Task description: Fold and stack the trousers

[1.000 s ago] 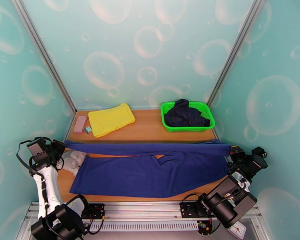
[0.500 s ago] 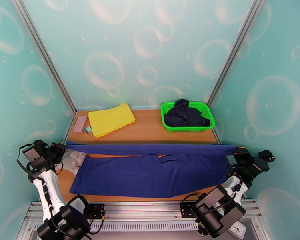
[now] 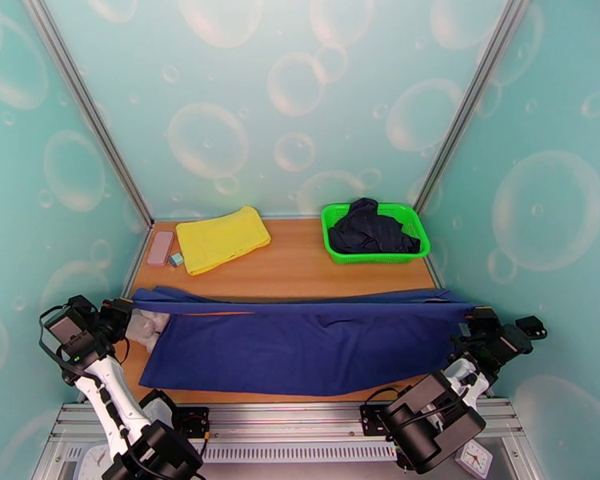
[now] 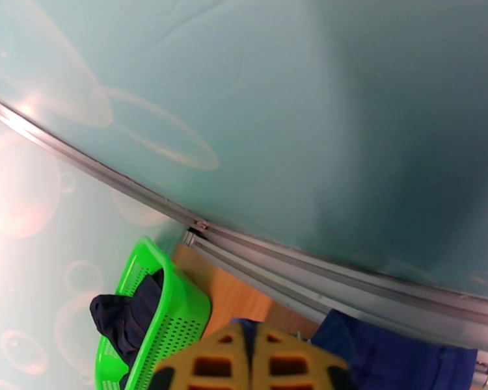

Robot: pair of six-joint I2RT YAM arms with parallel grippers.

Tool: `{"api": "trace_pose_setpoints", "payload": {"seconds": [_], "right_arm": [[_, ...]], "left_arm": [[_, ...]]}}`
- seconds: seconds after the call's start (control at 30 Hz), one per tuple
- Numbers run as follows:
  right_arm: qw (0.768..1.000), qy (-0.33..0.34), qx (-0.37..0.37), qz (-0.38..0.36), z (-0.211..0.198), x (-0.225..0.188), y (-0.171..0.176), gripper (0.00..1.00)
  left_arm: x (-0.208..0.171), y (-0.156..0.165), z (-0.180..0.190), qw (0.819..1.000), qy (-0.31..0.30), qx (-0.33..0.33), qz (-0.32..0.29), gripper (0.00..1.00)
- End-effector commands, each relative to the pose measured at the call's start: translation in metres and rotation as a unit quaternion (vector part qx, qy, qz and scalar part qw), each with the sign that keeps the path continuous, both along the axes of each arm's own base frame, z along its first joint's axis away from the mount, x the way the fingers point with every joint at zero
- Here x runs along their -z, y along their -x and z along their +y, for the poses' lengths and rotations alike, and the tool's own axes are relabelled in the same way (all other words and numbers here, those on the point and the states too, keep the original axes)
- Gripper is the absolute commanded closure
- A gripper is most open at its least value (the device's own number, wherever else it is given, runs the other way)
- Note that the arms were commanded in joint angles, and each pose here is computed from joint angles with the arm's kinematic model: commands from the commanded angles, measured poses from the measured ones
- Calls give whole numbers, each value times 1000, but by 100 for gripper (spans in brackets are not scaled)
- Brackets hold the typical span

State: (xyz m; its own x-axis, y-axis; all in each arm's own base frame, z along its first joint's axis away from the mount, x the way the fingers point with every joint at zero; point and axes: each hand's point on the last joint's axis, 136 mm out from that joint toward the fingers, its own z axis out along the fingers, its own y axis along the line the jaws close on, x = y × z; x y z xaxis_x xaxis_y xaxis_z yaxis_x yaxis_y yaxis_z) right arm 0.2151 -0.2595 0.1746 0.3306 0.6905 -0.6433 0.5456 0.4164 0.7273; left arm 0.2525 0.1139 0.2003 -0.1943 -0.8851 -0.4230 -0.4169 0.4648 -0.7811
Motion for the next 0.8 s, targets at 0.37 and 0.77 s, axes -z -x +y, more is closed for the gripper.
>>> {"api": "trace_pose_setpoints", "payload": {"seconds": [0.37, 0.77], "right_arm": [[985, 10, 173, -24, -30, -17, 71, 68], [987, 102, -118, -36, 57, -83, -46, 53]], "left_arm": [[-22, 15, -29, 997, -53, 25, -57, 83], [-30, 0, -51, 992, -84, 71, -69, 44]]}}
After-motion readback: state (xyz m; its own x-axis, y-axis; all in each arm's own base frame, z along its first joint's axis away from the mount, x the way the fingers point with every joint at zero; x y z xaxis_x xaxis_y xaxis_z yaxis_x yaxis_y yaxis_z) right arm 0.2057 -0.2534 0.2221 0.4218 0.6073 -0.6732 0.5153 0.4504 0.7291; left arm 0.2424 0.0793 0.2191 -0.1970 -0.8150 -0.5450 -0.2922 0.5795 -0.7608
